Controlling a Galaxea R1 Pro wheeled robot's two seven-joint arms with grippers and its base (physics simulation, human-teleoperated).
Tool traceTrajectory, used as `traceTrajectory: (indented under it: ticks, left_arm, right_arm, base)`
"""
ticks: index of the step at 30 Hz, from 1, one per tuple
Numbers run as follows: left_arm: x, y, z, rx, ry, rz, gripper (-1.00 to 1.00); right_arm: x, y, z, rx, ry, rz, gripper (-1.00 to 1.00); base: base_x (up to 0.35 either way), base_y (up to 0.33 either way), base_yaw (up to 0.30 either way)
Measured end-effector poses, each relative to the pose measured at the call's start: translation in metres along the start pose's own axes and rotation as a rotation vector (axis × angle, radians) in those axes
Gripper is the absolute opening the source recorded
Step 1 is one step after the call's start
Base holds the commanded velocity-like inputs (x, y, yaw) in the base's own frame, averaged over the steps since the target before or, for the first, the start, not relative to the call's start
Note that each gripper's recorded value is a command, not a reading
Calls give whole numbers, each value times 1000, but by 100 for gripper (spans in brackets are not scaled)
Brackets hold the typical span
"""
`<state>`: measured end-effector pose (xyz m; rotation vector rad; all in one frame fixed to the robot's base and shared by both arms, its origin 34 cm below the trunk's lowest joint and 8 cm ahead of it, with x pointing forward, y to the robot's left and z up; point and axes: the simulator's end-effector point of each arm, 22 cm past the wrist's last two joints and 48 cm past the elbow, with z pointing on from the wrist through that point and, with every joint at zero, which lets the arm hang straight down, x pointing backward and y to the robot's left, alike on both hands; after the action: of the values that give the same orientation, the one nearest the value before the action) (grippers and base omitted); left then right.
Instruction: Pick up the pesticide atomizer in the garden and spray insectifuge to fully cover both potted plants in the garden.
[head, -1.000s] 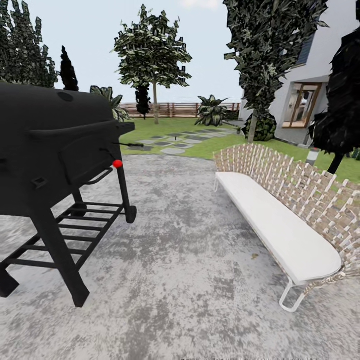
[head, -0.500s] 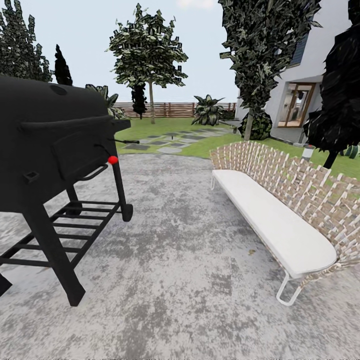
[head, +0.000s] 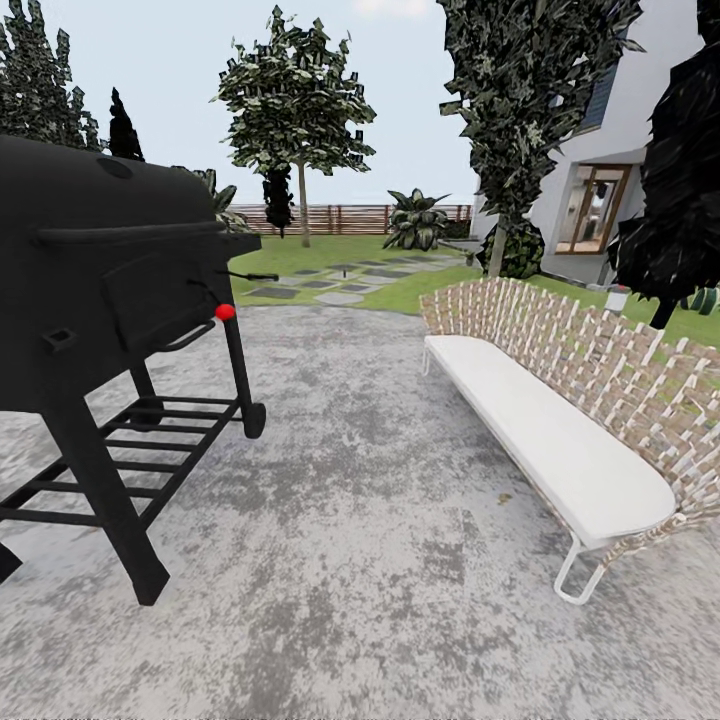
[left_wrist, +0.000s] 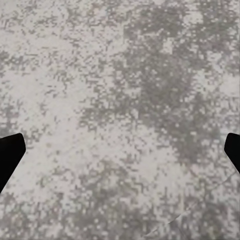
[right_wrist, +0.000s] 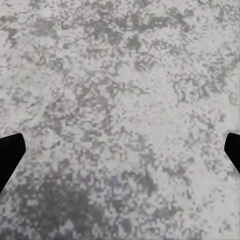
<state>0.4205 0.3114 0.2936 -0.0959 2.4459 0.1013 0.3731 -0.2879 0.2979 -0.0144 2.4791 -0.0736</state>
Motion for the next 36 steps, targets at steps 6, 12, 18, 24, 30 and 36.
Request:
traceTrajectory:
  ticks: [6, 12, 18, 24, 30, 36]
  left_arm:
    - [-1, 0, 0, 2, -2, 2, 100]
    - [-1, 0, 0, 1, -3, 0, 100]
    - [-1, 0, 0, 1, -3, 0, 100]
    - [-1, 0, 0, 1, -2, 1, 100]
    - [-1, 0, 0, 1, -2, 1, 100]
    - [0, 0, 0, 1, -1, 0, 100]
  right_arm:
    - [0, 0, 0, 0, -1, 0, 100]
    - [-1, 0, 0, 0, -2, 0, 100]
    - [-1, 0, 0, -1, -3, -1, 100]
    - [-8, 0, 0, -2, -35, -4, 100]
    - [-3, 1, -1, -4, -28, -5, 100]
    - [11, 1, -2, -4, 0, -6, 100]
  base:
    - [47, 0, 0]
    - [299, 0, 0]
    - [338, 0, 0]
    - [339, 0, 0]
    - [339, 0, 0]
    - [339, 0, 0]
